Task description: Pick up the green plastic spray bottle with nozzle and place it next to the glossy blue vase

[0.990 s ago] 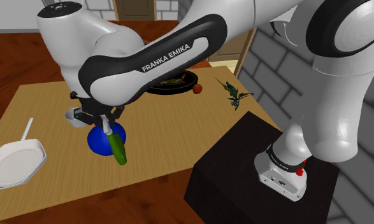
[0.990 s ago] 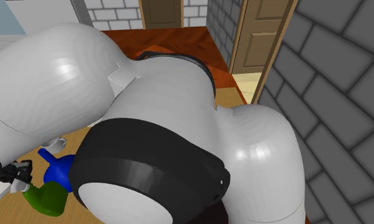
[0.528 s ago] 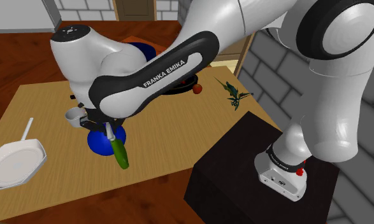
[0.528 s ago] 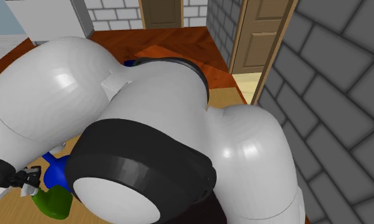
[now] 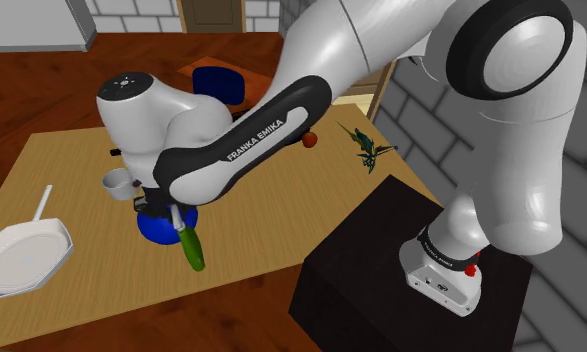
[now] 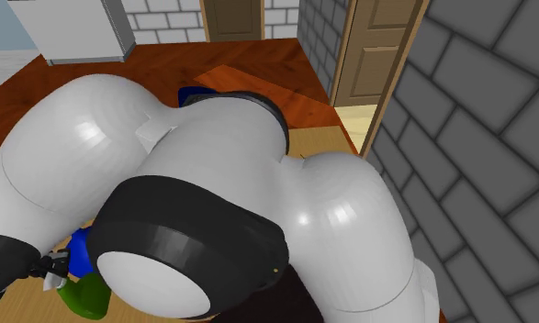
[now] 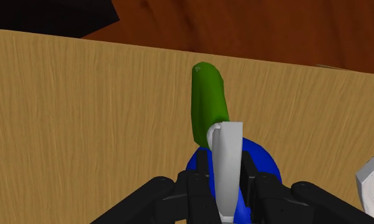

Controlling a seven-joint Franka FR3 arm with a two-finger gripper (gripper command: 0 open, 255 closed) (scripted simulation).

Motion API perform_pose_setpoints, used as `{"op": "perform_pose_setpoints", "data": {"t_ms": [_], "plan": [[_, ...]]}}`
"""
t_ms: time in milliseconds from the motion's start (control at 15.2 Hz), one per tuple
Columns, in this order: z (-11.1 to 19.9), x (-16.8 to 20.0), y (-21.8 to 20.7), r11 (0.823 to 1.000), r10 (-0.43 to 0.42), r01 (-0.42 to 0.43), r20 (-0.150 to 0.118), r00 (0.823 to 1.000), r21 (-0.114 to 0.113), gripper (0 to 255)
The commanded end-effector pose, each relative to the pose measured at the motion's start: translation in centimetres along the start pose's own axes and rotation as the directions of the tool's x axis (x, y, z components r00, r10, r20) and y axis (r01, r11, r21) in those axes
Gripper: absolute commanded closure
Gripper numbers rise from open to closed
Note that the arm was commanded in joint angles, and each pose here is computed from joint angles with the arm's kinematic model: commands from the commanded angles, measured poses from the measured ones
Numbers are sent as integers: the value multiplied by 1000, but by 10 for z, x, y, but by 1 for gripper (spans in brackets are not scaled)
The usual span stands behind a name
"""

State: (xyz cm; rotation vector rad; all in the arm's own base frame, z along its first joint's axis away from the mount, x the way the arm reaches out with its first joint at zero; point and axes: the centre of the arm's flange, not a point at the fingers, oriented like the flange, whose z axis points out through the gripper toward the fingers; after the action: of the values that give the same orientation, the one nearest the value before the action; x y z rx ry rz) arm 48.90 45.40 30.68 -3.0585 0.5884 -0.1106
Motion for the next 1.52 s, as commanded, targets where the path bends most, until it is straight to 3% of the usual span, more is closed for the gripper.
{"op": "perform_pose_setpoints", "data": {"t_ms": [0,792,1320,1386,1452], "plan": [[10,0,0,1000,0,0,0,1000,1,255],[78,-5,3,1000,0,0,0,1000,1,255],[78,-5,3,1000,0,0,0,1000,1,255],[78,-5,3,1000,0,0,0,1000,1,0],[78,-5,3,1000,0,0,0,1000,1,0]]}}
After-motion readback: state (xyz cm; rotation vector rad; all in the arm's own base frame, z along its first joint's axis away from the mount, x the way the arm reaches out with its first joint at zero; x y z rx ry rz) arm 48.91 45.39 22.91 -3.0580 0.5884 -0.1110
